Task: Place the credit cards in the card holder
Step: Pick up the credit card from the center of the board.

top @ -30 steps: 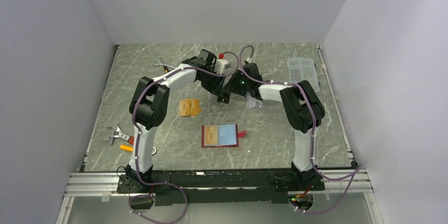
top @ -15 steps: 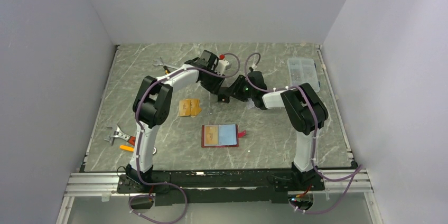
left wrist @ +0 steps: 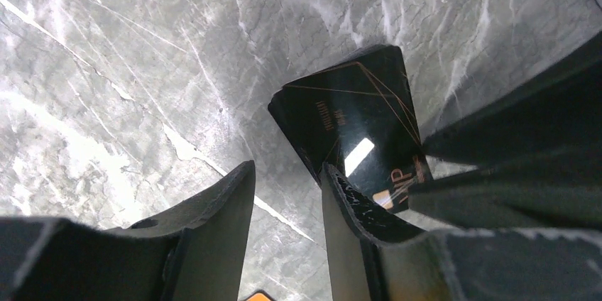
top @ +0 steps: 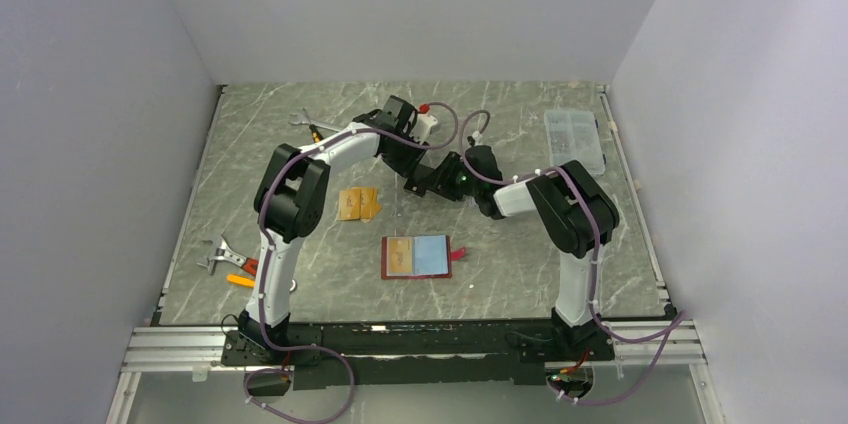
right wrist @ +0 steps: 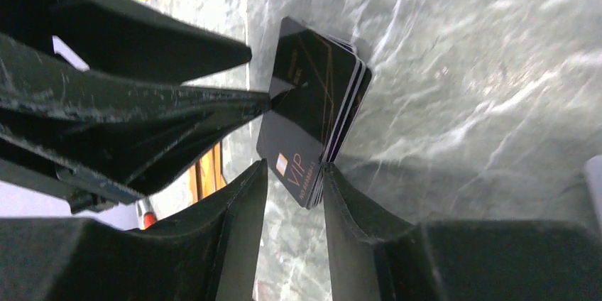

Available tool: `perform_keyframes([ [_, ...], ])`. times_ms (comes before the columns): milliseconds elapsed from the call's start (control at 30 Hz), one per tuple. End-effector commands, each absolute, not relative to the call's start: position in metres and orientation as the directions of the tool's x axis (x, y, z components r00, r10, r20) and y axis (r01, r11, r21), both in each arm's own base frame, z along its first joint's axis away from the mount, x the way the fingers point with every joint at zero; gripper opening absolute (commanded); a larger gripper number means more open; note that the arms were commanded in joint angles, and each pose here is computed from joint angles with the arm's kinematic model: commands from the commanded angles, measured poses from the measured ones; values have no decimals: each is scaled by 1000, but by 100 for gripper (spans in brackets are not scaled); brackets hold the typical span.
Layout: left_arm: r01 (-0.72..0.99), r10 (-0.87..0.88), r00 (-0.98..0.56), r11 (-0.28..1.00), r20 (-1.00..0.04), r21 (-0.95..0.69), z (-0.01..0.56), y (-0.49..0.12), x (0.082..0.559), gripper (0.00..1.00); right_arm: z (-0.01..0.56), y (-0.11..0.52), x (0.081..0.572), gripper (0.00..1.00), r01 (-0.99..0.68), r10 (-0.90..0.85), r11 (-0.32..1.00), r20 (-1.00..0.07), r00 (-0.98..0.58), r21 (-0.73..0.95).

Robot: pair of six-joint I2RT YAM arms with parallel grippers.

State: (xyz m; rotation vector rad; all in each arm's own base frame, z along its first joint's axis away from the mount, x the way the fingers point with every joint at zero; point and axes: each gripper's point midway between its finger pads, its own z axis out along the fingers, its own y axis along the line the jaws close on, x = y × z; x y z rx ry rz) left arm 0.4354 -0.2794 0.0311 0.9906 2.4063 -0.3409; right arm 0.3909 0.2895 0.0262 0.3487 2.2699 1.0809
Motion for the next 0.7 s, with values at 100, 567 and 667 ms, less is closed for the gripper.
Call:
perform_keyframes([
  [100, 729, 618, -591, 684, -519, -17, 23, -274, 428, 43, -6, 282, 347, 37, 66, 421, 682, -318, -850, 728],
  [567, 710, 540, -645, 686, -541, -161, 45, -270, 424, 43, 30, 239, 436, 42, 32, 438, 762, -479, -761, 647],
  [667, 709, 512, -646, 676, -566, -199, 59, -268, 424, 43, 31, 243, 458, 35, 8, 406, 783, -503, -763, 621],
])
